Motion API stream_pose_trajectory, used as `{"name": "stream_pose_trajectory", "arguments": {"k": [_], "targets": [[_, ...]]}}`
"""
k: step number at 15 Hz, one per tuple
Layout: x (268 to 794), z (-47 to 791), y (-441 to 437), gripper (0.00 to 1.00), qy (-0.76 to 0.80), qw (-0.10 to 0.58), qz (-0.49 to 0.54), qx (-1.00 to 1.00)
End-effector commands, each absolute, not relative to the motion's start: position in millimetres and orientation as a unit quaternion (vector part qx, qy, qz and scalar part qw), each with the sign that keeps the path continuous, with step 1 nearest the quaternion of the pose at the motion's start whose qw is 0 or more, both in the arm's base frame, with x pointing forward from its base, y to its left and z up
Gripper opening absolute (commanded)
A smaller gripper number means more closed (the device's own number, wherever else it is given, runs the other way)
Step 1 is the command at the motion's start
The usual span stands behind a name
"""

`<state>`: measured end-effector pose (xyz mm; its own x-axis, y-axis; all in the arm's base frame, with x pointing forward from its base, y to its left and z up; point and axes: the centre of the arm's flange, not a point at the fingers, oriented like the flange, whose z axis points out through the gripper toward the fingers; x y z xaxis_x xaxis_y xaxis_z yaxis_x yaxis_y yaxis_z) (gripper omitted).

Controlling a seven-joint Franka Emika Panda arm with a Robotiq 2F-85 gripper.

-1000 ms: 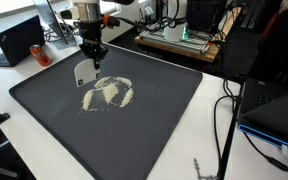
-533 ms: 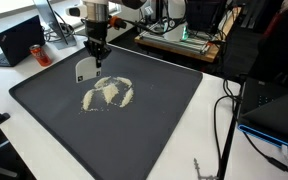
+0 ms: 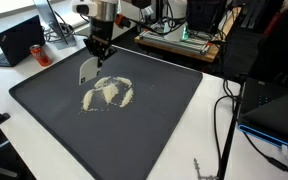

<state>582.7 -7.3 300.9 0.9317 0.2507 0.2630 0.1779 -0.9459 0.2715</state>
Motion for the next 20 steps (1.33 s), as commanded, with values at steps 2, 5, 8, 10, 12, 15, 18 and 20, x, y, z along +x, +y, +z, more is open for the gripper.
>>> {"name": "stream_pose_trajectory", "arguments": {"k": [2, 5, 8, 10, 12, 15, 18, 20], "targets": [[585, 327, 42, 0.01, 0.169, 0.169, 0.117, 0.964], [588, 334, 73, 0.01, 0.201, 0.189, 0.096, 0.956], [594, 337, 104, 0.01, 0.223, 0.227, 0.081, 0.945], [599, 335, 124, 0.01, 0.229, 0.251, 0.073, 0.938], [604, 329, 138, 0.01, 0.221, 0.268, 0.067, 0.935], [616, 313, 156, 0.01, 0.206, 0.276, 0.055, 0.937], [630, 295, 163, 0.01, 0.192, 0.272, 0.048, 0.942], [638, 281, 166, 0.01, 0.183, 0.27, 0.047, 0.944]]}}
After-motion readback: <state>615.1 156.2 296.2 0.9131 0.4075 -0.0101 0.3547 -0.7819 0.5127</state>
